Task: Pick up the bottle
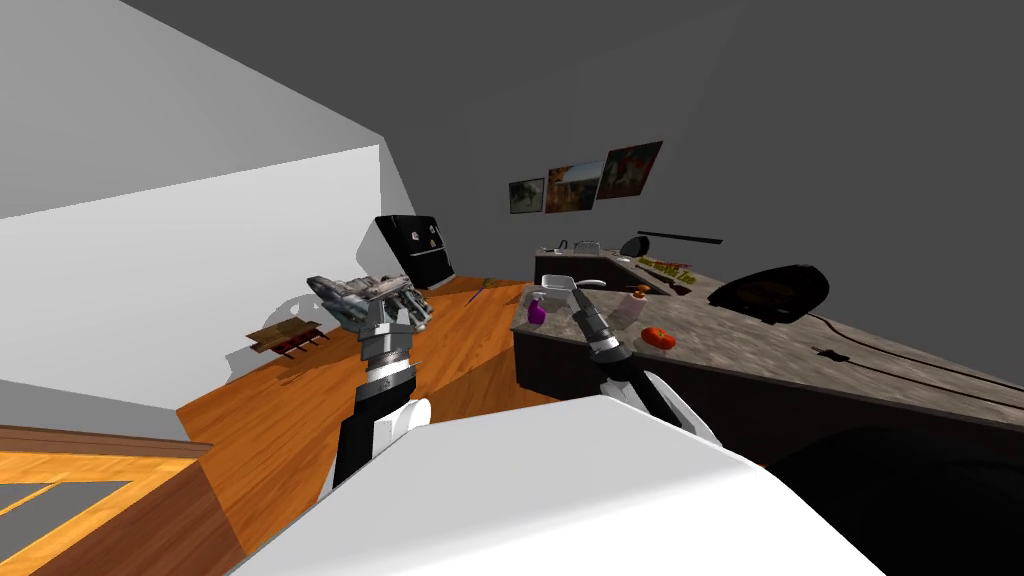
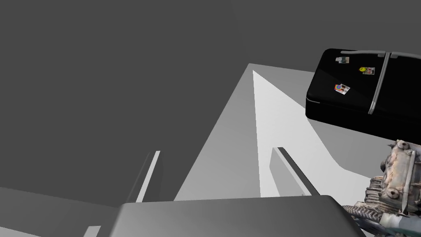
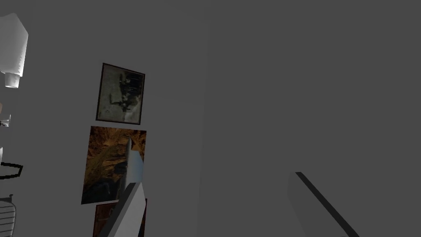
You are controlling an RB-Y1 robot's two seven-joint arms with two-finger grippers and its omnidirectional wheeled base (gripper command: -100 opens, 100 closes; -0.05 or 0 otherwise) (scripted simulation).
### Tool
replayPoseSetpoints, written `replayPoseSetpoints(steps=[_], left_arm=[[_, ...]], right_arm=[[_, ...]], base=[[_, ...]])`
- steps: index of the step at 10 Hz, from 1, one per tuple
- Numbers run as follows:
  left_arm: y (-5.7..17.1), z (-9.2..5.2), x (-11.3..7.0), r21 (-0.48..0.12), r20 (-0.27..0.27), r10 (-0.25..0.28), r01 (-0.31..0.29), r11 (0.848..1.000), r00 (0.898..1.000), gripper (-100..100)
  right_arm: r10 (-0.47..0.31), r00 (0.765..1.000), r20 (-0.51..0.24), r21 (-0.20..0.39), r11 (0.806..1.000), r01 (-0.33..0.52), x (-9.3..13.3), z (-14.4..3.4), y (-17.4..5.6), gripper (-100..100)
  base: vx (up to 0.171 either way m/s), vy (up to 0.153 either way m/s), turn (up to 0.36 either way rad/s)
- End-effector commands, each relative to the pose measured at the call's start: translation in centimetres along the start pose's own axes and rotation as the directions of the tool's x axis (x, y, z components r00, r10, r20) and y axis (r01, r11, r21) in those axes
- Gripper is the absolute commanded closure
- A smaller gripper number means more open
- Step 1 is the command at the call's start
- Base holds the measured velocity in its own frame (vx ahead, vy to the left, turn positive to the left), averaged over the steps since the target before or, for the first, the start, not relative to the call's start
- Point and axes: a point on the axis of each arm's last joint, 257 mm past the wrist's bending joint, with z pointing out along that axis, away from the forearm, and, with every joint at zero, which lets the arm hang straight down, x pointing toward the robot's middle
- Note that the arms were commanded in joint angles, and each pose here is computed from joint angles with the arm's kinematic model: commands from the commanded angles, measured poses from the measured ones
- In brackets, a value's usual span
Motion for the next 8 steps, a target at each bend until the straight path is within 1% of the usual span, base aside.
replayPoseSetpoints(steps=[1,2,3,4,5,6,7,8], left_arm=[[0.0,0.0,0.0,0.0,0.0,0.0,0.0,1.0,1.0,0],[0.0,0.0,0.0,0.0,0.0,0.0,0.0,1.0,1.0,0],[0.0,0.0,0.0,0.0,0.0,0.0,0.0,1.0,1.0,0],[0.0,0.0,0.0,0.0,0.0,0.0,0.0,1.0,1.0,0],[0.0,0.0,0.0,0.0,0.0,0.0,0.0,1.0,1.0,0],[0.0,0.0,0.0,0.0,0.0,0.0,0.0,1.0,1.0,0],[0.0,0.0,0.0,0.0,0.0,0.0,0.0,1.0,1.0,0],[0.0,0.0,0.0,0.0,0.0,0.0,0.0,1.0,1.0,0]], right_arm=[[-0.023,0.998,-0.05,0.03,0.999,0.025,0.6,-0.3,-1.0,-100],[-0.028,0.998,-0.06,0.029,0.999,0.03,0.7,-0.4,-1.0,-100],[-0.045,0.994,-0.1,0.054,0.997,0.051,1.2,-0.7,-1.8,-100],[-0.05,0.993,-0.109,0.053,0.997,0.056,1.3,-0.8,-1.9,-100],[-0.067,0.987,-0.149,0.077,0.994,0.079,1.7,-1.2,-2.8,-100],[-0.072,0.984,-0.16,0.075,0.994,0.085,1.8,-1.2,-2.8,-100],[-0.088,0.976,-0.201,0.097,0.989,0.109,2.2,-1.7,-3.7,-100],[-0.094,0.972,-0.214,0.095,0.989,0.117,2.4,-1.8,-3.7,-100]], base=[[-0.029,-0.089,0.111],[-0.017,-0.067,0.048],[-0.027,-0.068,0.111],[-0.021,-0.062,0.059],[-0.019,-0.079,0.112],[-0.019,-0.065,0.06],[-0.02,-0.063,0.087],[-0.021,-0.058,0.074]])
